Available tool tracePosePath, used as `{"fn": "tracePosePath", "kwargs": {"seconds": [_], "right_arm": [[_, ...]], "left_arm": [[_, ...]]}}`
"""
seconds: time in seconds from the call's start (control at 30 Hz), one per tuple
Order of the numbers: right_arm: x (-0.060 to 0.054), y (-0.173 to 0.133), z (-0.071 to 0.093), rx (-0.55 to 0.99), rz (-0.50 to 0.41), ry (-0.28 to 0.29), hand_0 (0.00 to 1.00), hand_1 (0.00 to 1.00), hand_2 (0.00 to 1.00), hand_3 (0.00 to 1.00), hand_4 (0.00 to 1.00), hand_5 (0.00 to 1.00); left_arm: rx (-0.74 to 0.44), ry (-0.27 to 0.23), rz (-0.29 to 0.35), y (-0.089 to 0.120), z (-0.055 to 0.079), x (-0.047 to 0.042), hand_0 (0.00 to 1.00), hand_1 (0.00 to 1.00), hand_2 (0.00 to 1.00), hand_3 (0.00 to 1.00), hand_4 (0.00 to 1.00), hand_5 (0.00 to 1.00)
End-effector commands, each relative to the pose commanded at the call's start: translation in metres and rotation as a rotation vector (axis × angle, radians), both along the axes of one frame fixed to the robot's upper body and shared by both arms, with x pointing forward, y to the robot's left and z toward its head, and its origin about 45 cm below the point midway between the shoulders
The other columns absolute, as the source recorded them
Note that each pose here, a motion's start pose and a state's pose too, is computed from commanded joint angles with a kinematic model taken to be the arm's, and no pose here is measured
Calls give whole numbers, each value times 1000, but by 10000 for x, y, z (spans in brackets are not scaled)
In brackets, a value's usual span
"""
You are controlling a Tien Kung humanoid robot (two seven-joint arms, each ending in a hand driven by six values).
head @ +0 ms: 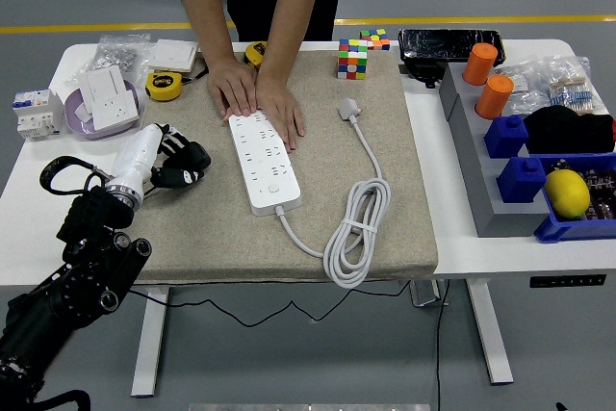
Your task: Pick up the plug,place it near the board,insert it into the board,press the button
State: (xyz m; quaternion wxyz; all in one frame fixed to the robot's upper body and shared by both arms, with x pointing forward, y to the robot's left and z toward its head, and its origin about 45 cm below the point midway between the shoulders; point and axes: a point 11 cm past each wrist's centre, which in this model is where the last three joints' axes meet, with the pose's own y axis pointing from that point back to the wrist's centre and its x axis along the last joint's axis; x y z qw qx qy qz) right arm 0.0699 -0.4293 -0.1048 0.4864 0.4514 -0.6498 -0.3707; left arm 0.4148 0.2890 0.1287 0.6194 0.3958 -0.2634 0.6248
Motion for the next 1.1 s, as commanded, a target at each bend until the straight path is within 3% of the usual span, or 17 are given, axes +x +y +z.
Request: {"fn": "tracePosePath", "kwargs": {"seconds": [0.23,0.63,1.1], "right_arm": [[15,1,2,0,1,-3,919,802,779,798,998,998],[59,-29,20,-6,4,-8,919,802,779,798,998,998],[77,-49,31,-10,8,-9,919,802,779,798,998,998]], "left_arm": [[11,-10,-52,-40,164,105,566,522,446,473,553,9],[94,-4,-228,-310,483,315,565,543,451,454,503,2],[127,33,-322,-536,525,353,570,568,462,449,486,2]]}}
